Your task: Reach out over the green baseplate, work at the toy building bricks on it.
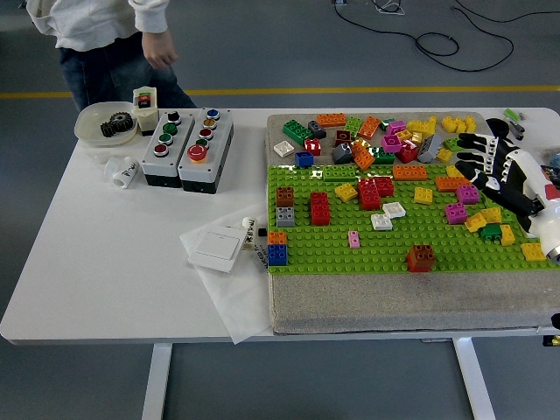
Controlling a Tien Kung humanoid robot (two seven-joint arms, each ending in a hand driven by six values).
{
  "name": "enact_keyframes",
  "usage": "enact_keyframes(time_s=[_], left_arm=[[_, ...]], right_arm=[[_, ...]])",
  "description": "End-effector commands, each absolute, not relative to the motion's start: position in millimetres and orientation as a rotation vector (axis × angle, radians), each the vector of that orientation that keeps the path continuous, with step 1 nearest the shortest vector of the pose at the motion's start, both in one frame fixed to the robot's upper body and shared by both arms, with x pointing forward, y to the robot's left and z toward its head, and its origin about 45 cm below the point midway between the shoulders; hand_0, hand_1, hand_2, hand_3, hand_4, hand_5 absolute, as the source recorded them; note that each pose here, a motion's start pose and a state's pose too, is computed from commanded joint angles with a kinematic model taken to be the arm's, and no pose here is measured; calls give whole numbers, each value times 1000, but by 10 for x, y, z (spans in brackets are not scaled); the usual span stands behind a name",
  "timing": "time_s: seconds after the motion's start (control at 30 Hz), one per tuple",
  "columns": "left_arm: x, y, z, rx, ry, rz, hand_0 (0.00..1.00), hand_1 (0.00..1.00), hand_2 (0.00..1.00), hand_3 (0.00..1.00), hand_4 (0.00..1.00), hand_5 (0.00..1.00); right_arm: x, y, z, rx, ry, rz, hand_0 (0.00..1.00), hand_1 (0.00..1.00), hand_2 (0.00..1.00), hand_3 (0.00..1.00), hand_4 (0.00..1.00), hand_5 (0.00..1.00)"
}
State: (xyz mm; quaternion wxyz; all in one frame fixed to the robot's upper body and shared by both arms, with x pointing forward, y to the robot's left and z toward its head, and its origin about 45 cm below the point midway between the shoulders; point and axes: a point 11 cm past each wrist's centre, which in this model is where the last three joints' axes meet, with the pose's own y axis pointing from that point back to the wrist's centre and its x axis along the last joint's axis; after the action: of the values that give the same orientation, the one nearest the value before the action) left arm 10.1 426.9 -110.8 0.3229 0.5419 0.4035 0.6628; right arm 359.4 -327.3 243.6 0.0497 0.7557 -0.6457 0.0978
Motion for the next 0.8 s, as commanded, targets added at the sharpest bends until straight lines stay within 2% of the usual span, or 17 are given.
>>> enact_keyframes(time_s=[0.37,0.4,0.57,0.6,0.7,0.8], left_arm=[[129,4253,-1112,1413,1061,1743,764,813,856,773,793,697],[132,4253,-1112,1413,1060,1743,765,813,857,772,793,696],[147,4248,-1112,1410,1059,1743,765,813,857,772,793,696],[153,4247,-1112,1408,1058,1744,765,814,858,770,792,696],[159,4245,-1113,1407,1057,1743,765,814,858,770,792,696],[164,4242,-1114,1406,1055,1741,764,815,857,771,791,696]], right_arm=[[3641,-3407,2311,2408,-2269,-337,798,765,812,824,998,797],[3643,-3405,2306,2425,-2283,-394,838,784,821,839,998,905],[3651,-3404,2282,2472,-2350,-697,838,784,821,839,998,905],[3651,-3410,2278,2472,-2368,-777,893,821,846,855,998,998],[3649,-3428,2256,2457,-2404,-938,893,821,846,855,998,998],[3640,-3451,2236,2443,-2408,-953,894,824,853,859,998,998]])
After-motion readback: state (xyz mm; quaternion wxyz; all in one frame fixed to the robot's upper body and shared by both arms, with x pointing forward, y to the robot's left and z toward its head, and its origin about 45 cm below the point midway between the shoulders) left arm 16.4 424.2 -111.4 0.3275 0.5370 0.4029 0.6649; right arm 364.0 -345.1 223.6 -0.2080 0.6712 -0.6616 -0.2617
